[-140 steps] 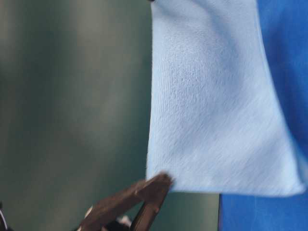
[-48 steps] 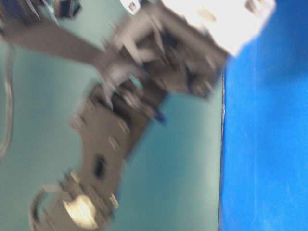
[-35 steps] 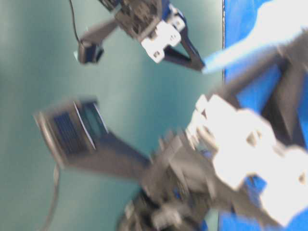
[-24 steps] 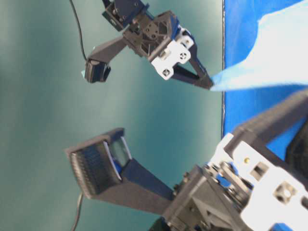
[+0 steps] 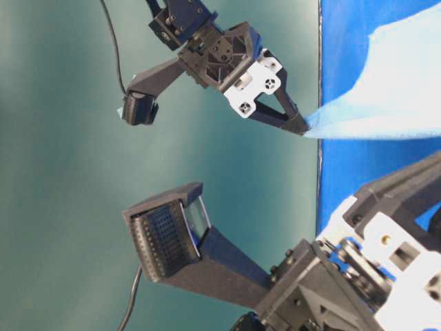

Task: Fold the light blue towel.
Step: 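Release the towel and pull both grippers back outward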

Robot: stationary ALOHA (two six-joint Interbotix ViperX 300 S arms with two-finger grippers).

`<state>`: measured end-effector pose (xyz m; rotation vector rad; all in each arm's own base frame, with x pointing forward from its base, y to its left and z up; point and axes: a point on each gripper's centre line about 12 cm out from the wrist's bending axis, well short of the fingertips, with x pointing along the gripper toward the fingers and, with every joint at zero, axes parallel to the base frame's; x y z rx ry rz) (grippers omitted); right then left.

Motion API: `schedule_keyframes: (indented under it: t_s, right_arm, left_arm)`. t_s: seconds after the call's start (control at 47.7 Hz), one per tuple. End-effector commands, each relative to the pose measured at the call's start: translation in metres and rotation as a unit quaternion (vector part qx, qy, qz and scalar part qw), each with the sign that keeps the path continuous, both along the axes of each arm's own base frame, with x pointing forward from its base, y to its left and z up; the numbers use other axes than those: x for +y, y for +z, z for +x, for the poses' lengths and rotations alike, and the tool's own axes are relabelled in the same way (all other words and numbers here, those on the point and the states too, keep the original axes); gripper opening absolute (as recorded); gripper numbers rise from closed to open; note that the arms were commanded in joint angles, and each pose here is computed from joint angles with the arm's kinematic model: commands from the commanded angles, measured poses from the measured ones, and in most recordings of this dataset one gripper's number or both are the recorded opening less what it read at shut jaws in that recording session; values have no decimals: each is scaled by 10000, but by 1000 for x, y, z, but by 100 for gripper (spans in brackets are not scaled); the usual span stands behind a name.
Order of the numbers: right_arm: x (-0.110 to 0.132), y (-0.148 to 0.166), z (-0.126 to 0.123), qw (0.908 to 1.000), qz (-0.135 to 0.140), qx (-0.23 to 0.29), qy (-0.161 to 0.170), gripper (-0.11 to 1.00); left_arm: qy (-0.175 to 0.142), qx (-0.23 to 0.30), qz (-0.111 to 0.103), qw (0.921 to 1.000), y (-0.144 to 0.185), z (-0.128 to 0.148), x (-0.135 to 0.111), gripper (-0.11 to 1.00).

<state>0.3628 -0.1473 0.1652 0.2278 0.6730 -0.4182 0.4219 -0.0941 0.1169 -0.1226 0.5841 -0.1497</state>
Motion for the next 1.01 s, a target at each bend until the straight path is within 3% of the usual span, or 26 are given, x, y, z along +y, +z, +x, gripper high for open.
schedule_keyframes:
  t_s: [0.0, 0.168, 0.231, 0.314, 0.587, 0.776, 0.985]
  right_arm:
    - [-4, 12, 4, 9998, -53, -204, -20, 6]
    - [-7, 10, 1, 9999, -35, -128, -87, 53]
    - [-7, 9, 1, 9999, -55, -97, -76, 64]
    - [-6, 10, 0, 9999, -61, -80, -71, 62]
    - [6, 33, -25, 9995, -156, -251, -75, 61]
    - [37, 58, -55, 9974, -271, -640, 185, 61]
    - [75, 76, -93, 9905, -324, -1202, 590, 61]
  left_arm:
    - [7, -175, -26, 9998, 12, 3, 1, 26]
    - [-5, 20, 16, 10000, 14, -5, 2, 67]
    - [-6, 120, 27, 9999, 18, -10, 3, 78]
    - [-18, 172, 38, 9998, 29, -14, 4, 82]
    - [-40, 78, 36, 10000, 73, -34, 9, 80]
    - [98, -218, -11, 9997, 98, -53, 24, 80]
    - [528, -631, -38, 9966, 106, -77, 60, 80]
